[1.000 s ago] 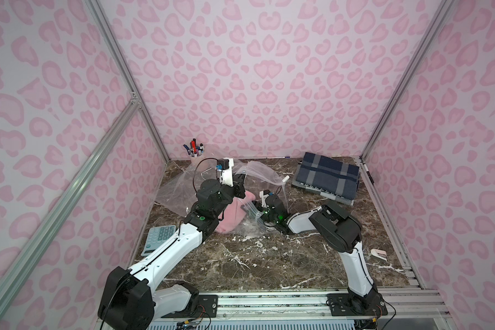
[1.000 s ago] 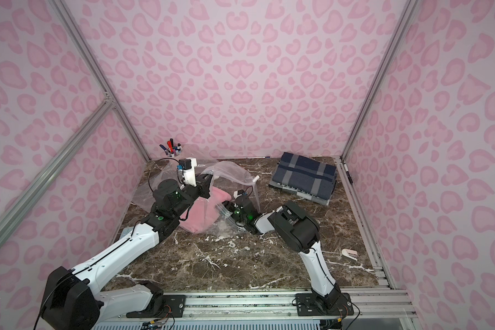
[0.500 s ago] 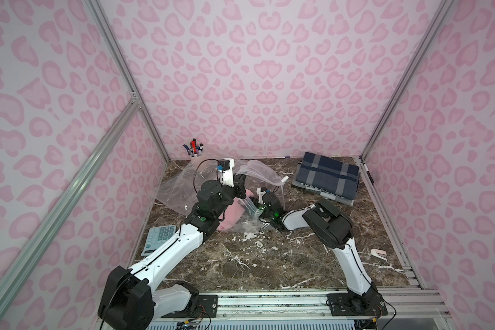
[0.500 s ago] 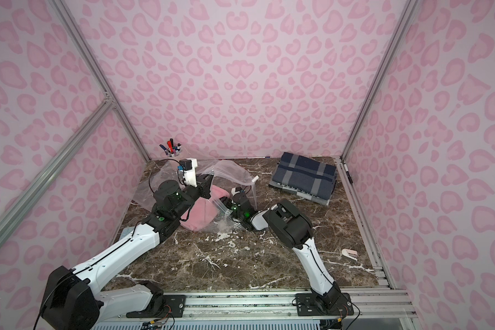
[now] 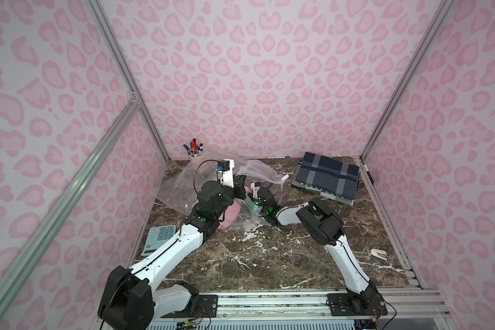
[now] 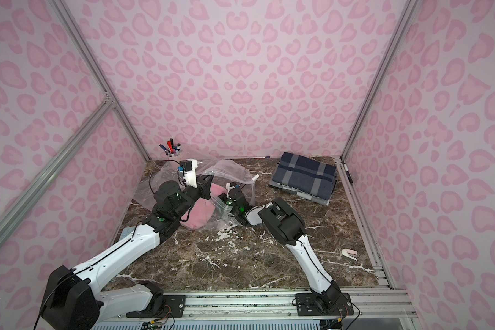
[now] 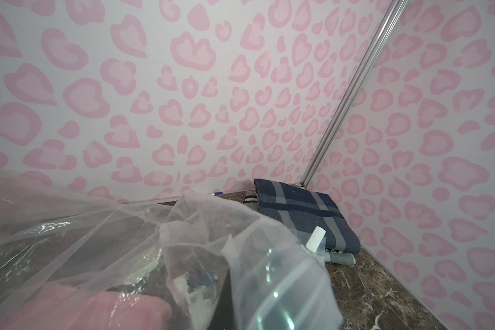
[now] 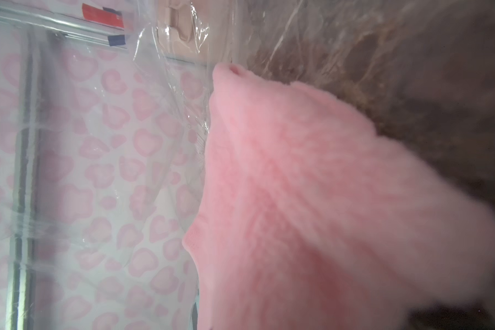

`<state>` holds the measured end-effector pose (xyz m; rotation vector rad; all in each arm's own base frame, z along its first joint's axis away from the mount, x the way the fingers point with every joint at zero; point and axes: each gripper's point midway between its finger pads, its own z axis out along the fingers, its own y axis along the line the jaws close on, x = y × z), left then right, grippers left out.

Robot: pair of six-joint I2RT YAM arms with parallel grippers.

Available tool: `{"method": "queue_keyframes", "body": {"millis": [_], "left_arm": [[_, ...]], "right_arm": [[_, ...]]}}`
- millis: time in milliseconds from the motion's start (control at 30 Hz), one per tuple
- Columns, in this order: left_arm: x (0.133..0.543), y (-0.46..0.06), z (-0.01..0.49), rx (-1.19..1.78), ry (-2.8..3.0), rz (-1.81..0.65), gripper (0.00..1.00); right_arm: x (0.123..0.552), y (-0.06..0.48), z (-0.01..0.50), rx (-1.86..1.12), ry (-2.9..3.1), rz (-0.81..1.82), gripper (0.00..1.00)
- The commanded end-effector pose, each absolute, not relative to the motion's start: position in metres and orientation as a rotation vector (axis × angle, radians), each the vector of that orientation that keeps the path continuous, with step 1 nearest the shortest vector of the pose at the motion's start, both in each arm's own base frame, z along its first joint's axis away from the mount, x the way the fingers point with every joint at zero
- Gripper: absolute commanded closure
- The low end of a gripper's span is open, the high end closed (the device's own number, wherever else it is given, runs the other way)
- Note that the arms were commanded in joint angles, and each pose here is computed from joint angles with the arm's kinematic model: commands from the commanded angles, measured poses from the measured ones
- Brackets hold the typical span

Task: Take the blanket out of the vacuum bag
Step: Take out the blanket from the vacuum bag.

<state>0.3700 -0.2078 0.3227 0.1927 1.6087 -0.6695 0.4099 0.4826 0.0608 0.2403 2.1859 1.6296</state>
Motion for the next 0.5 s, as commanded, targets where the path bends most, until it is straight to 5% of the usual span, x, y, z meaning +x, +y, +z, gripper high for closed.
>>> {"method": "queue_keyframes", "body": {"millis": [0, 467], "left_arm": [[0.369, -0.206, 0.337, 0.199, 1.554, -0.662, 0.96], [0.390, -0.201, 0.310, 0.170, 1.596, -0.549, 0.96]], "right_arm": [[0.406, 0.479, 0.069, 0.148, 2.191, 1.580, 1.00], [0.357, 0.434, 0.138, 0.001, 2.150, 1.493, 1.00]]}}
